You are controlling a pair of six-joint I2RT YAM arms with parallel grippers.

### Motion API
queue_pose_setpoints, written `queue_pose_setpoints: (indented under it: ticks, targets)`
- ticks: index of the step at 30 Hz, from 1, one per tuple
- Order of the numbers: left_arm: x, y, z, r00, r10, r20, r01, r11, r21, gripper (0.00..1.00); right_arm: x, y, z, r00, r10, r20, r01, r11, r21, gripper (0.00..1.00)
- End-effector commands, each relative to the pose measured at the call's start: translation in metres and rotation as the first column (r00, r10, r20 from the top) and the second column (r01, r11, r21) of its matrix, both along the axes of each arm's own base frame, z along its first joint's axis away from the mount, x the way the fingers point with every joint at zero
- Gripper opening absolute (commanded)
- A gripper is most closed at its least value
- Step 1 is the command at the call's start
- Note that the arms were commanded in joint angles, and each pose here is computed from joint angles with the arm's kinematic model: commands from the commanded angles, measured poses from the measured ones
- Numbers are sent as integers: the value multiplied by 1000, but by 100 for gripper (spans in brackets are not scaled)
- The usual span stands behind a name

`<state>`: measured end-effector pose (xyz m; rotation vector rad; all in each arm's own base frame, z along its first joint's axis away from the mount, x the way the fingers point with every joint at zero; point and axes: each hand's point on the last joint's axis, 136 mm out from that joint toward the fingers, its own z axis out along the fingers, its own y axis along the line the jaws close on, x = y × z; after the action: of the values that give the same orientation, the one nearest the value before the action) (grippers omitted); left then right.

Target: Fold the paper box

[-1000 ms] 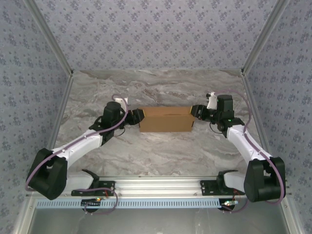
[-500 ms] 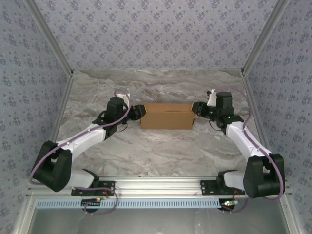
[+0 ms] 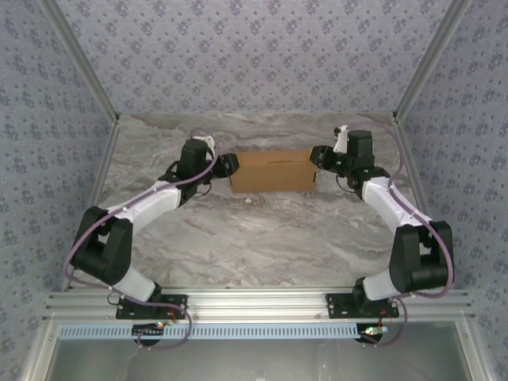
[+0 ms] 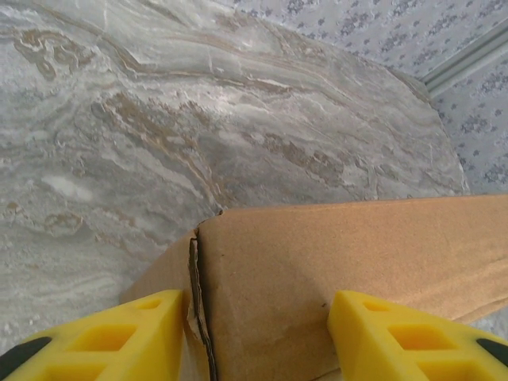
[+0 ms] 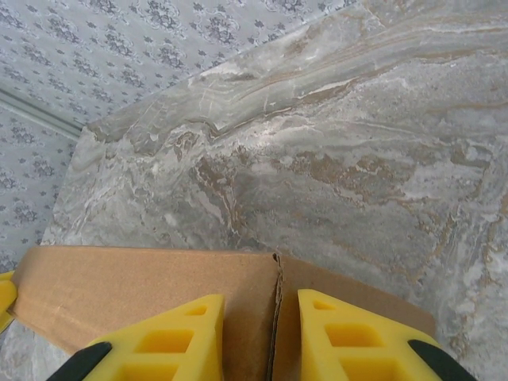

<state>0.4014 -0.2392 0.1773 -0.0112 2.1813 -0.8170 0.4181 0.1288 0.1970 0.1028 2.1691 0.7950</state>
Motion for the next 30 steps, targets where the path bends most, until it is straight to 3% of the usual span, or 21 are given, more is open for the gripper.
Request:
queue_pose_setpoints:
  ticks: [1, 12, 30]
  targets:
    - [-4, -35, 24, 988, -144, 57, 147, 988, -50, 51, -8, 50, 23, 978, 196, 76, -200, 978, 57, 27]
    - [-18, -31, 2, 988, -151, 32, 153, 987, -57, 52, -24, 46, -8, 976, 212, 55, -213, 977, 3, 27]
    - [-53, -24, -32, 990, -143, -1, 143, 988, -53, 55, -58, 52, -27, 970, 220, 100, -211, 973, -92, 26]
